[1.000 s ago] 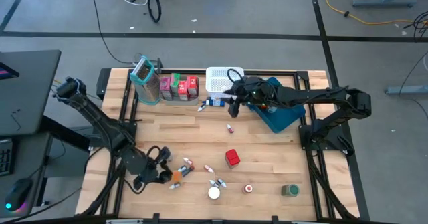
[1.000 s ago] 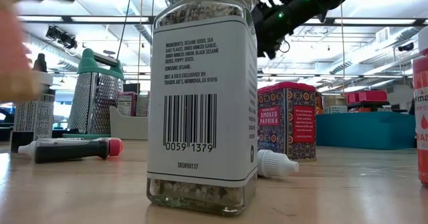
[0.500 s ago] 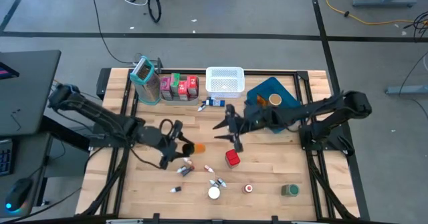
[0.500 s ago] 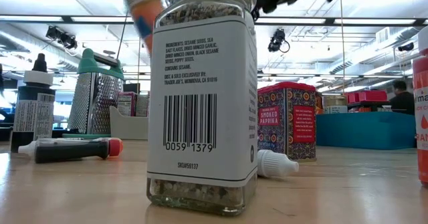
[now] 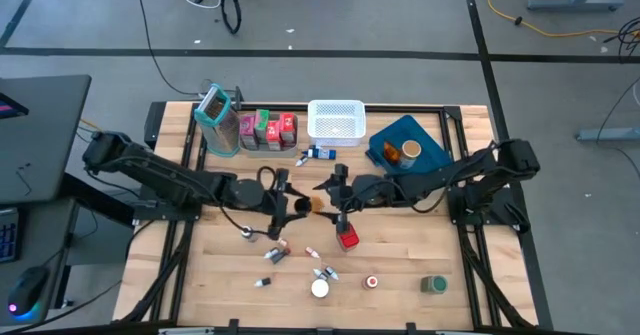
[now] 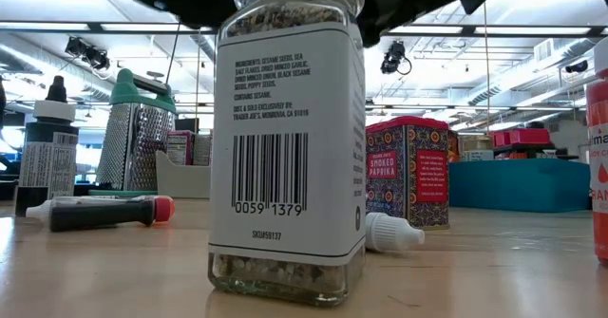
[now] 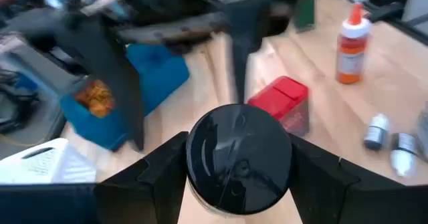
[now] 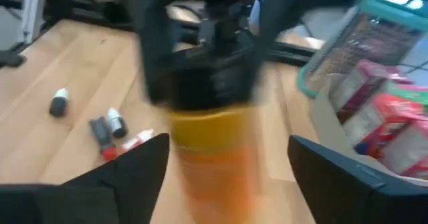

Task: Pick & Place Kitchen Items
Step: Put the orange seasoning bottle into the blue bin

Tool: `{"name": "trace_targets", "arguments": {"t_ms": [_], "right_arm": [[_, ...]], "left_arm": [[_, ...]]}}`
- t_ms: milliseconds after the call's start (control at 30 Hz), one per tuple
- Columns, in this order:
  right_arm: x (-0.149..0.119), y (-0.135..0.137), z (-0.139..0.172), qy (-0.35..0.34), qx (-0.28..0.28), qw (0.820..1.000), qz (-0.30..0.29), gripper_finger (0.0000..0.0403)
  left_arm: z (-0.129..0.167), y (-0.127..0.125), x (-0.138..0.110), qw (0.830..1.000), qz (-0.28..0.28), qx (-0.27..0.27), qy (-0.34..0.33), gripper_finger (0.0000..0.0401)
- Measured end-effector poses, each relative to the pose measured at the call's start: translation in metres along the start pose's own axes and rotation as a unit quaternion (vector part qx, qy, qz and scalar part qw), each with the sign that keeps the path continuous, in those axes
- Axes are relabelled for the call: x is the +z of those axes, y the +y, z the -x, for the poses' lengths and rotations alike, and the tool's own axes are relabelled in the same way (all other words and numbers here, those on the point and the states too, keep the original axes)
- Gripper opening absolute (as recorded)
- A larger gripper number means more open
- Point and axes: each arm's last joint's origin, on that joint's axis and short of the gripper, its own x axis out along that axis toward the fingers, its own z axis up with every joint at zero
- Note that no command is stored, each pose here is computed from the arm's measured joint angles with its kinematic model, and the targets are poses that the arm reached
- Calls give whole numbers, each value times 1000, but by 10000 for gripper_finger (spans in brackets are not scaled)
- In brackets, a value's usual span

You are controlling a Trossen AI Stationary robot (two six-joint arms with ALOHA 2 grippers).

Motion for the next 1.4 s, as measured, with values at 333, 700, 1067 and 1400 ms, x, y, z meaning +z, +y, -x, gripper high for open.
{"name": "trace_targets", "arguments": {"t_ms": [333,700,1067,1400], "right_arm": [[-11,-9,-14,9,-28,1000,8,341],[-9,-21,-16,-7,-42,999,-2,263],[-9,-23,-16,-15,-40,997,-67,177],[-12,-30,-13,9,-160,980,-116,192]], "left_arm": [[-2,17,8,995,77,46,-50,224],[-5,28,4,990,119,60,-43,225],[-4,29,4,989,118,75,-42,247],[0,36,5,980,82,182,-19,320]]}}
